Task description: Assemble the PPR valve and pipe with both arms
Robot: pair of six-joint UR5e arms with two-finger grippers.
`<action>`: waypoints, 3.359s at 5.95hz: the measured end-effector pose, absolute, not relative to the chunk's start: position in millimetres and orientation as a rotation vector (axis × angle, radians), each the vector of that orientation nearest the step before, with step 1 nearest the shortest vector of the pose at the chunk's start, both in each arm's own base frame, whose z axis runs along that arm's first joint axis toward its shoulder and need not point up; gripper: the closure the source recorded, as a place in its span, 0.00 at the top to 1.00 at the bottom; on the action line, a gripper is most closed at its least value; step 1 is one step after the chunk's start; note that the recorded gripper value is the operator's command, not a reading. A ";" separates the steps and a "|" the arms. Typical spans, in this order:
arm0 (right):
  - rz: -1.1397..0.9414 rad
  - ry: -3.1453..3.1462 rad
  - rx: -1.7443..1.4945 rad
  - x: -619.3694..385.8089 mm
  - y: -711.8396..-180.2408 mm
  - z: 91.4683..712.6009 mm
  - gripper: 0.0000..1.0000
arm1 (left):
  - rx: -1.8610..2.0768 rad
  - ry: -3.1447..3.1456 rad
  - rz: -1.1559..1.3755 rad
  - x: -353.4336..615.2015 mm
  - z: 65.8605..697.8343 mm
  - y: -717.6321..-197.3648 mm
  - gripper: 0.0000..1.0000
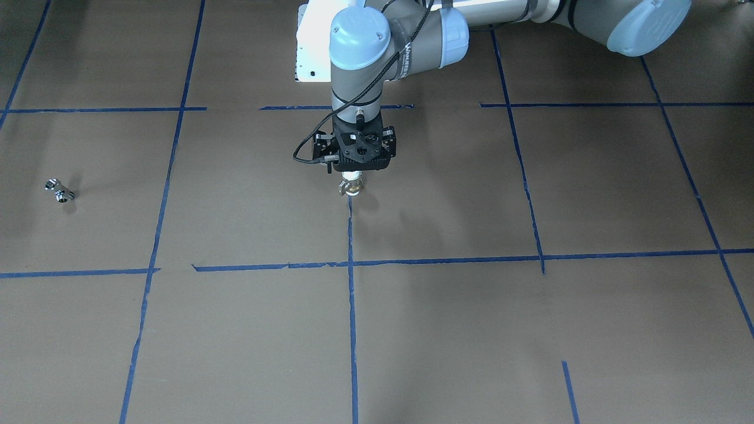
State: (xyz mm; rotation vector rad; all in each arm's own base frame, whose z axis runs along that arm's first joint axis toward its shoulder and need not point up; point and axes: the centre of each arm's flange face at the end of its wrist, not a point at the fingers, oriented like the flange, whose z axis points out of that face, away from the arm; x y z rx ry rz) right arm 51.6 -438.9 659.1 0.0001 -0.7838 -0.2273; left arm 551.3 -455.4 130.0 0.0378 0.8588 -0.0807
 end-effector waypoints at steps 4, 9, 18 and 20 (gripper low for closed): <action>-0.277 -0.788 0.034 34.2 -463.3 635.9 1.00 | 0.148 0.752 0.197 298.7 340.5 -532.8 1.00; -0.266 -0.792 0.029 14.0 -467.5 625.0 1.00 | 0.030 0.804 0.152 -42.3 638.4 -482.2 1.00; -0.220 -0.827 0.166 -188.4 -425.2 601.4 0.20 | 0.013 0.808 0.096 -50.2 645.3 -466.9 1.00; -0.225 -0.828 0.169 -191.8 -427.3 600.4 0.00 | 0.013 0.808 0.096 -50.2 645.3 -467.1 1.00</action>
